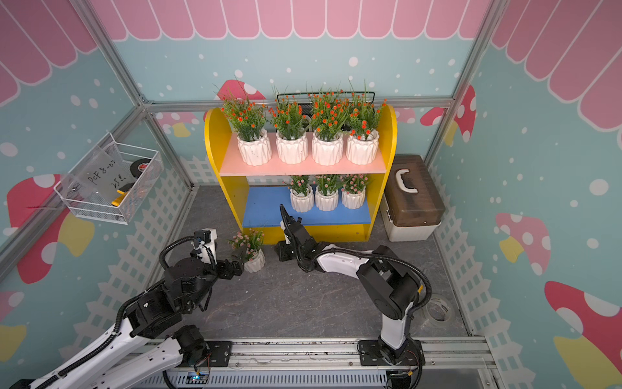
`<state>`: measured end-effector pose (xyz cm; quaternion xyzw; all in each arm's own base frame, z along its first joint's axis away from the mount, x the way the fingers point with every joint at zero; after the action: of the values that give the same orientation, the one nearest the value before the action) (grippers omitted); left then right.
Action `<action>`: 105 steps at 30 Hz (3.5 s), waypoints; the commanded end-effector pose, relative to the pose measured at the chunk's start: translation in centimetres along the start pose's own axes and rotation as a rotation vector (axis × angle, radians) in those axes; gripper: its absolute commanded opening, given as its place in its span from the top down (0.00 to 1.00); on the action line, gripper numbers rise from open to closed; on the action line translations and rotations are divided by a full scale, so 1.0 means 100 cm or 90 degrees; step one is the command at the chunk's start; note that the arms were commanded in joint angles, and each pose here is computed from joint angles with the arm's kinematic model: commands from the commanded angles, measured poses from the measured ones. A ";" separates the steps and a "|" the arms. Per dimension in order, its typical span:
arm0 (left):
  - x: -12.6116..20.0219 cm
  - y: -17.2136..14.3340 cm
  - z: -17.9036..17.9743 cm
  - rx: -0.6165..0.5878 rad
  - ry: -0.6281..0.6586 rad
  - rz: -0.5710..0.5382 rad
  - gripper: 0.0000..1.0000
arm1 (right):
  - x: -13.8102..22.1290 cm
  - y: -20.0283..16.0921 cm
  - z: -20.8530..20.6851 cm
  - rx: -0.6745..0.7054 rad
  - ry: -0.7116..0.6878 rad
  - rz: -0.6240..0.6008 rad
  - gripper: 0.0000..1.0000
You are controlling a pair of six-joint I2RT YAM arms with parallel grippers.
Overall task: Place the baby's breath potted plants on the rack by color
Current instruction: Pick up the baby's breath potted plant from the center of the board, then place the baby's breath potted plant on the rack.
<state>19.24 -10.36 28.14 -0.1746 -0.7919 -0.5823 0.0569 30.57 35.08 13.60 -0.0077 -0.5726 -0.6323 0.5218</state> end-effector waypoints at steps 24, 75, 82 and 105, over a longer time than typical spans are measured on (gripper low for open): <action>0.003 -0.008 0.012 0.021 0.027 -0.007 0.03 | -0.061 0.008 0.045 0.047 0.038 0.056 0.75; -0.038 -0.043 -0.038 -0.003 -0.156 0.034 0.01 | 0.085 -0.052 -0.077 0.011 -0.157 0.125 0.99; -0.052 -0.065 -0.048 -0.012 -0.205 0.055 0.01 | 0.107 -0.063 -0.094 -0.016 -0.155 0.118 0.99; -0.077 -0.128 -0.055 -0.049 -0.237 0.120 0.01 | 0.122 -0.022 -0.093 -0.037 -0.043 0.064 1.00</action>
<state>21.25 -19.56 15.41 -0.3521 -0.7496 -0.5602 -0.0177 28.02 19.05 13.21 -0.1285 -0.5721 -0.6038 0.5400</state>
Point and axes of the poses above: each gripper's point midway between its finger pads, its own x axis back along the fingers, its own z axis along the line the jaws close on, y = z × x, the point moved 5 cm from there along x, back along the fingers, and after that the axes turned 10 degrees about x, right-handed, at the moved point
